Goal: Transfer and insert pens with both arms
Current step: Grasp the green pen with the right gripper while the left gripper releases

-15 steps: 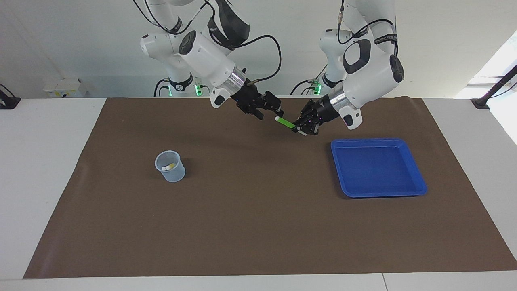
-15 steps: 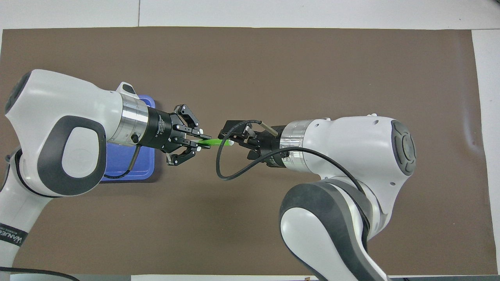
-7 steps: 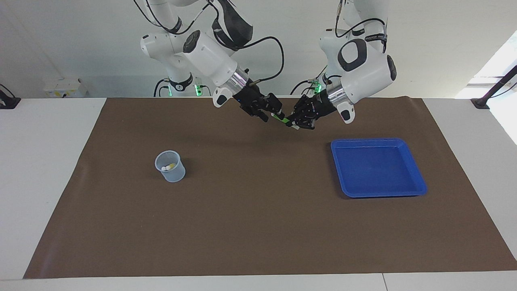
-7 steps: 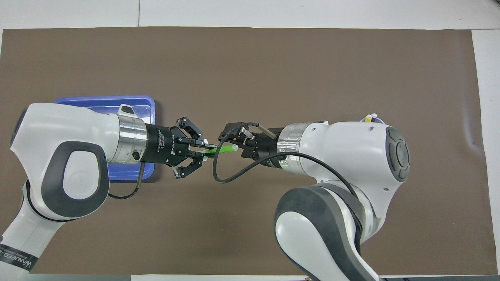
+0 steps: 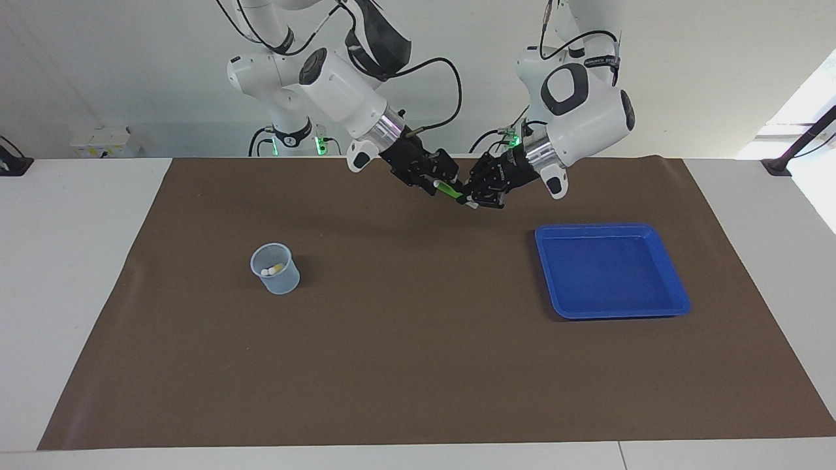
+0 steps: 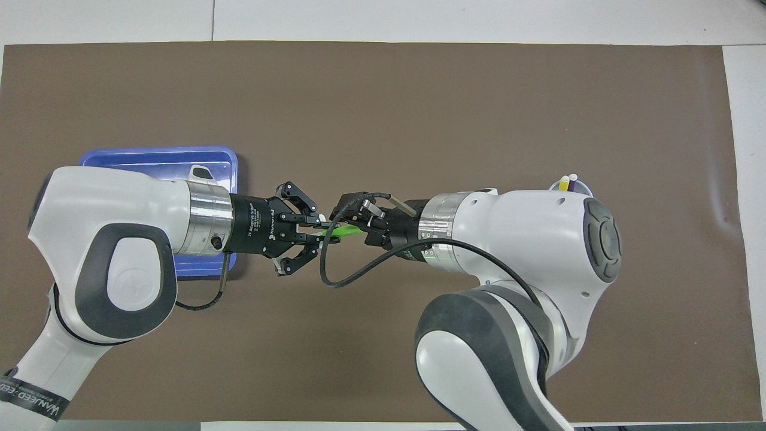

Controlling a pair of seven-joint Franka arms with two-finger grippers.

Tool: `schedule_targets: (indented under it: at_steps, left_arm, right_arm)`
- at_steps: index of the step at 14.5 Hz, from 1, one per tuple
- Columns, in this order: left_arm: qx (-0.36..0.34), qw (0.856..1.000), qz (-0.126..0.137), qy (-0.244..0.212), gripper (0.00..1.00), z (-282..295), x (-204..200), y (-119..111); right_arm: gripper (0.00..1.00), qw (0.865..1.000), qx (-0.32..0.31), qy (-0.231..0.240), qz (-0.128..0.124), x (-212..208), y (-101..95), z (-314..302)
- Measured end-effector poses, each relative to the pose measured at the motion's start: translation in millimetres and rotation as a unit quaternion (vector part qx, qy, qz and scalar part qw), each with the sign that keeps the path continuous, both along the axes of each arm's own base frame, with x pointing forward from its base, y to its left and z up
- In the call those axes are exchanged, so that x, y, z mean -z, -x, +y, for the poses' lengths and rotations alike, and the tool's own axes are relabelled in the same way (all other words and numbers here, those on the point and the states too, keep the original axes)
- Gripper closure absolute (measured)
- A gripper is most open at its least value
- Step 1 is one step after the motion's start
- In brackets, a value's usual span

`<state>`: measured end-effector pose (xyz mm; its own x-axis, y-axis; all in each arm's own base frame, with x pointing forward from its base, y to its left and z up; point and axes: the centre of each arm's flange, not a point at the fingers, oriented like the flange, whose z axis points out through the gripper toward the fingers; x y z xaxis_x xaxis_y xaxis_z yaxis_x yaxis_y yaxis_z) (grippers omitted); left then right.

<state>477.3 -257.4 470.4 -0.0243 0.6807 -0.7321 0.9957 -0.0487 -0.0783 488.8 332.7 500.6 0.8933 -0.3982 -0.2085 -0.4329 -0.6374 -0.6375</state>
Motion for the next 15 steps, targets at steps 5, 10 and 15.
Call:
schedule_targets:
  at_steps: [5, 10, 15]
  left_arm:
    - [-0.001, 1.000, 0.000, 0.000, 0.83, 0.3, 0.0, -0.1]
    - [-0.003, 1.000, -0.002, 0.001, 0.83, 1.2, -0.5, -0.5]
    - [-0.009, 1.000, -0.003, 0.005, 0.69, 1.1, -2.1, -0.7]
  right_arm:
    - [0.55, 1.000, 0.000, 0.000, 0.001, 0.2, -0.1, -0.3]
    - [0.82, 1.000, 0.000, 0.000, 0.004, 1.0, -0.5, -1.5]
    - [0.82, 1.000, -0.003, 0.000, 0.008, 1.2, 0.0, -1.4]
